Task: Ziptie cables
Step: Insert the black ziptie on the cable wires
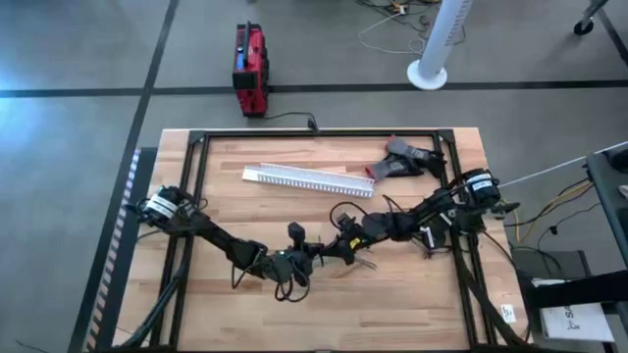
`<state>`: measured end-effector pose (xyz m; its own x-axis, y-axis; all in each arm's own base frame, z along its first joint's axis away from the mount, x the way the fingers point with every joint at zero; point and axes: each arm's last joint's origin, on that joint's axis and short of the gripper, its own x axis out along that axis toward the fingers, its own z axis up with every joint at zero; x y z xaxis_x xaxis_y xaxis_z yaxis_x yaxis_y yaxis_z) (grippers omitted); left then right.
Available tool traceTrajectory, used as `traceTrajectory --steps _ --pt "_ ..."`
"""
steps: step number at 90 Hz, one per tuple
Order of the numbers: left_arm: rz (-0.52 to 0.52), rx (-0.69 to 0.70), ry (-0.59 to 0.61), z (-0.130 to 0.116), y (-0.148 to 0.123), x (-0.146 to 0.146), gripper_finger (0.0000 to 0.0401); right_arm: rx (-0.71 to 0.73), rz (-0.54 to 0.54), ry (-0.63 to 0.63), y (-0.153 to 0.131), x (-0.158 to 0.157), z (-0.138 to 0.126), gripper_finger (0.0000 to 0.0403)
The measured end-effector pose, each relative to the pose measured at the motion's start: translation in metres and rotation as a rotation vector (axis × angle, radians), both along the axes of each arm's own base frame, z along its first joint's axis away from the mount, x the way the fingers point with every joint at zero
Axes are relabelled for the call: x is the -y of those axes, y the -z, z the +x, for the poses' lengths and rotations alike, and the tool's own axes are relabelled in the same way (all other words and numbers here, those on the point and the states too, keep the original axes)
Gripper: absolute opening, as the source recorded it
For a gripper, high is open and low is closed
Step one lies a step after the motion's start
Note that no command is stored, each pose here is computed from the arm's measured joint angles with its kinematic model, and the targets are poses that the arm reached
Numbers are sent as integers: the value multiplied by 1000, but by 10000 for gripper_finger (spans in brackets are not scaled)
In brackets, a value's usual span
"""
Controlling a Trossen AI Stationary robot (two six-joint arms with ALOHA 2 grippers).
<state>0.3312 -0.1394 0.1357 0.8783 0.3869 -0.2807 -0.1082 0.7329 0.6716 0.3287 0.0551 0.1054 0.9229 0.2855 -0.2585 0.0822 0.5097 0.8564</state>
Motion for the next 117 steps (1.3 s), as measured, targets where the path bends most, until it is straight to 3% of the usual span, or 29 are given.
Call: traceTrajectory --steps 40,74,101,117 --pt "0 -6 3 -1 1 1 0 -10 31 -12 0 -2 0 0" --pt "-35 9 -8 0 1 1 0 28 -87 -36 0 2 0 6" --pt "-47 11 -6 -1 1 1 0 58 -169 -75 -1 -3 -1 117" --pt "-137 23 29 0 2 2 0 83 -226 -124 -2 -7 -2 184"
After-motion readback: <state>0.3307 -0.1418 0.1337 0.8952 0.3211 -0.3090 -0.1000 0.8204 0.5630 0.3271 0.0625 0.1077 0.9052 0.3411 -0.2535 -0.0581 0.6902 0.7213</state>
